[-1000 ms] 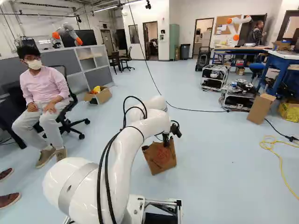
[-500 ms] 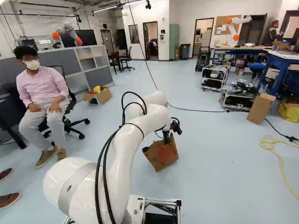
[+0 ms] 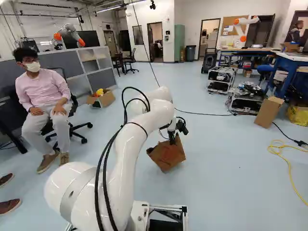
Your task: Pick up the grocery bag from the ground
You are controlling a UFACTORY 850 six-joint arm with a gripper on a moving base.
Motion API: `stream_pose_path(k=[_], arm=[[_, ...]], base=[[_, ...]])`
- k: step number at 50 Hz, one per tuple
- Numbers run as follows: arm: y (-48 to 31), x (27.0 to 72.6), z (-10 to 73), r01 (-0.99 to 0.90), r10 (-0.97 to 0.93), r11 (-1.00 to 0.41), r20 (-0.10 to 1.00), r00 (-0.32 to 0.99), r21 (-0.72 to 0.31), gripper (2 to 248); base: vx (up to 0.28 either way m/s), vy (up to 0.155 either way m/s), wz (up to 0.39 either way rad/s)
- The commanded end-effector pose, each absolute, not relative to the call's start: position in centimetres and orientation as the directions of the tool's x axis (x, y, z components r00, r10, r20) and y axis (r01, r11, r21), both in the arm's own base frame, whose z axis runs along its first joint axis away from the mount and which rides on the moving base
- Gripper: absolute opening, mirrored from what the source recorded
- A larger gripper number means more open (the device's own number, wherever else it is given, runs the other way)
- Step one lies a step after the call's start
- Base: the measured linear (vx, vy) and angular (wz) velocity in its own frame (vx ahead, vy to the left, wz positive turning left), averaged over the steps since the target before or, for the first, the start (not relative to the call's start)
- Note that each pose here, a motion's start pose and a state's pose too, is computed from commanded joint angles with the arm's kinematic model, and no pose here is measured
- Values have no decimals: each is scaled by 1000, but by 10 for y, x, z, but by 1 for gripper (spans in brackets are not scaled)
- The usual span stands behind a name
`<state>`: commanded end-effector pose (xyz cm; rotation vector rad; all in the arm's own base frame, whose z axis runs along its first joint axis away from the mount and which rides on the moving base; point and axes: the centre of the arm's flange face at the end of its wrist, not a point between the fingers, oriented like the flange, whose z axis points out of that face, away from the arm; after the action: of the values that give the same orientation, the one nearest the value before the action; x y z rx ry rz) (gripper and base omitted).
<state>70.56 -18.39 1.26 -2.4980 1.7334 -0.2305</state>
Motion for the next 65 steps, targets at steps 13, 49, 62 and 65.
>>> stream_pose_path(k=[13,49,62,65], arm=[[-187,704,51,-913,-936,-349,116,331,-211,26],[-194,686,161,-852,-926,-353,271,261,-386,26],[-193,677,202,-816,-917,-363,327,228,-450,26],[-193,674,211,-806,-915,-366,339,219,-465,26]], base=[[0,0,0],[0,0,0],[0,0,0],[0,0,0]])
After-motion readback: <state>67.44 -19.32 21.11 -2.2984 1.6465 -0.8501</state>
